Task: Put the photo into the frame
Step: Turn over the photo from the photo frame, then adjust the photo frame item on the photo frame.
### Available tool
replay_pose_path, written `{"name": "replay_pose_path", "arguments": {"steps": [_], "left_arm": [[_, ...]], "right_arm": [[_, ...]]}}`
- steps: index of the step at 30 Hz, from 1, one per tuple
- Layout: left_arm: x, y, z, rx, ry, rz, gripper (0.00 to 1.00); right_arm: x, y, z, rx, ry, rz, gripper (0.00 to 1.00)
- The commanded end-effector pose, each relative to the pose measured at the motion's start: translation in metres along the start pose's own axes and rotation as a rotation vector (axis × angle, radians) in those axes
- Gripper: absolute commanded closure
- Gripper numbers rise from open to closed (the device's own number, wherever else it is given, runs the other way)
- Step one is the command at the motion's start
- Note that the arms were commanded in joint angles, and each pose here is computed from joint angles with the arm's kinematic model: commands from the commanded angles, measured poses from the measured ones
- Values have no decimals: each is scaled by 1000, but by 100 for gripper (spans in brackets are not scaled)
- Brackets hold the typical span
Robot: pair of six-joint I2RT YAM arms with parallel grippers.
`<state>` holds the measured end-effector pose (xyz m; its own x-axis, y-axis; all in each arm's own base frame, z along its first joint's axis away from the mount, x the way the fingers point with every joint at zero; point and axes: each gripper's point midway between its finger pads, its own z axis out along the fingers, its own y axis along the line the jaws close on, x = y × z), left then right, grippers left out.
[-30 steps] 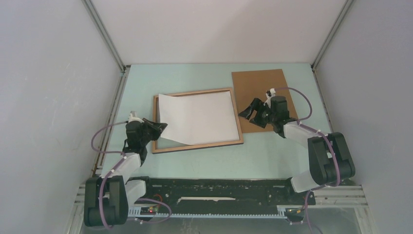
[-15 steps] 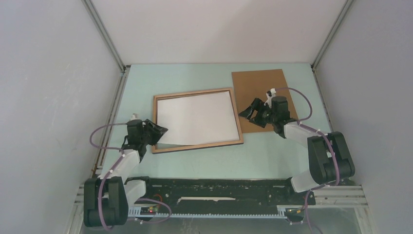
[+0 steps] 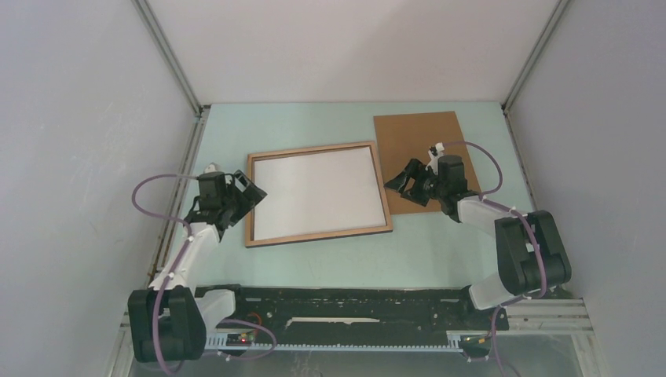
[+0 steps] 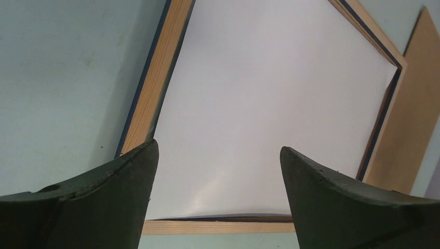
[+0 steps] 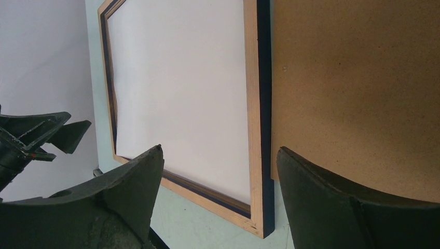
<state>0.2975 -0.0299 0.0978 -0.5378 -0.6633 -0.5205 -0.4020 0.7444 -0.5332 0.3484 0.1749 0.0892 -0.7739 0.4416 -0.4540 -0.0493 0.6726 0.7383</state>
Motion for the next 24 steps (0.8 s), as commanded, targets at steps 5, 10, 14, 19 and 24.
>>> {"name": "replay_pose_path", "arguments": {"steps": [5,10,14,19,24], "left_arm": [[-5,-6,-15,-29,-15,111,5],[45,-11,-13,-6,131,62,4],[66,-2,-7,-46,150,34,1],[73,-2,9,-70,207,22,1],[73,0,20,-112,222,9,1]], "right_arm": [[-5,5,2,-33,-16,-19,13],[-5,6,2,-36,-15,-20,13],[-5,5,2,-33,-15,-20,13],[-4,6,2,-41,-9,-20,13],[-4,6,2,-38,-9,-21,13]]}}
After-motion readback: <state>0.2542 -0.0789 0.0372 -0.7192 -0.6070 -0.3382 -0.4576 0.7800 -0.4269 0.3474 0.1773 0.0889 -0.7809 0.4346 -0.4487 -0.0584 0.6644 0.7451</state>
